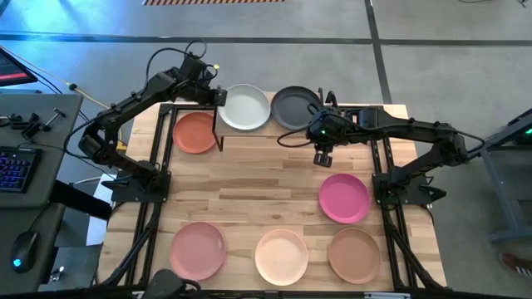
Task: Place and stack plates onto a shelf
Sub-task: Stack the white plate on top of the gray plate on the shelf, then stack the pink plate on top of the dark green plate on the shelf
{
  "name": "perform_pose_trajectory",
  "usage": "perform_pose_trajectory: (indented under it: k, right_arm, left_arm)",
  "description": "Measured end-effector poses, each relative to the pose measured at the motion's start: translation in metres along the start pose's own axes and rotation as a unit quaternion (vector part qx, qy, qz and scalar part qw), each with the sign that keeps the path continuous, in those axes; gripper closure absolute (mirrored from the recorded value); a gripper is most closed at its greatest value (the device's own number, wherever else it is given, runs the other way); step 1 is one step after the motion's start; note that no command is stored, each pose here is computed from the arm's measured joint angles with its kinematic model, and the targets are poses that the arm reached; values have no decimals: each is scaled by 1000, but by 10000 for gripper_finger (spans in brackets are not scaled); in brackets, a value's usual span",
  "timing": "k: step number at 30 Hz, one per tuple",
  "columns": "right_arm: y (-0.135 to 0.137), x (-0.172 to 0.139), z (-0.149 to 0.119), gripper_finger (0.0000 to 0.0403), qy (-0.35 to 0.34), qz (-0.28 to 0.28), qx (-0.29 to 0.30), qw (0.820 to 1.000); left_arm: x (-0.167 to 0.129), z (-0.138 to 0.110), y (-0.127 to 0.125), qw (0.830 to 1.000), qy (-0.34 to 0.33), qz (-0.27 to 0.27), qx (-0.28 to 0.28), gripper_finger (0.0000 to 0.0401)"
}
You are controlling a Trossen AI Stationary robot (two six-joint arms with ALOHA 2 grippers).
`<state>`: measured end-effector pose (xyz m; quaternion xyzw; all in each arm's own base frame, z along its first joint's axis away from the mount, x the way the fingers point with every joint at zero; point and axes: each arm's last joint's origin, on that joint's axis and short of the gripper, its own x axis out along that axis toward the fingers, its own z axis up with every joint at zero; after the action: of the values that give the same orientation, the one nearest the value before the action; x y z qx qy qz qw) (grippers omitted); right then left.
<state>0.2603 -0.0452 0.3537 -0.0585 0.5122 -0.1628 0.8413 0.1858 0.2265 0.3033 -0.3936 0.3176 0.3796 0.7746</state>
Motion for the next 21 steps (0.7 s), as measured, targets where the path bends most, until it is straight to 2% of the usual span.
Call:
perform_pose_trajectory:
  k: [5, 13, 21]
  right_arm:
    - [0, 0, 0, 320, 2, 0, 0, 1000]
    - [0, 0, 0, 320, 2, -7, 0, 1000]
    - [1, 0, -5, 320, 25, 2, 16, 1000]
  left_arm:
    - [0, -3, 1, 1000, 15, 6, 2, 329]
    - [0, 6, -3, 999, -32, -13, 8, 329]
    - [-12, 12, -7, 999, -32, -13, 16, 329]
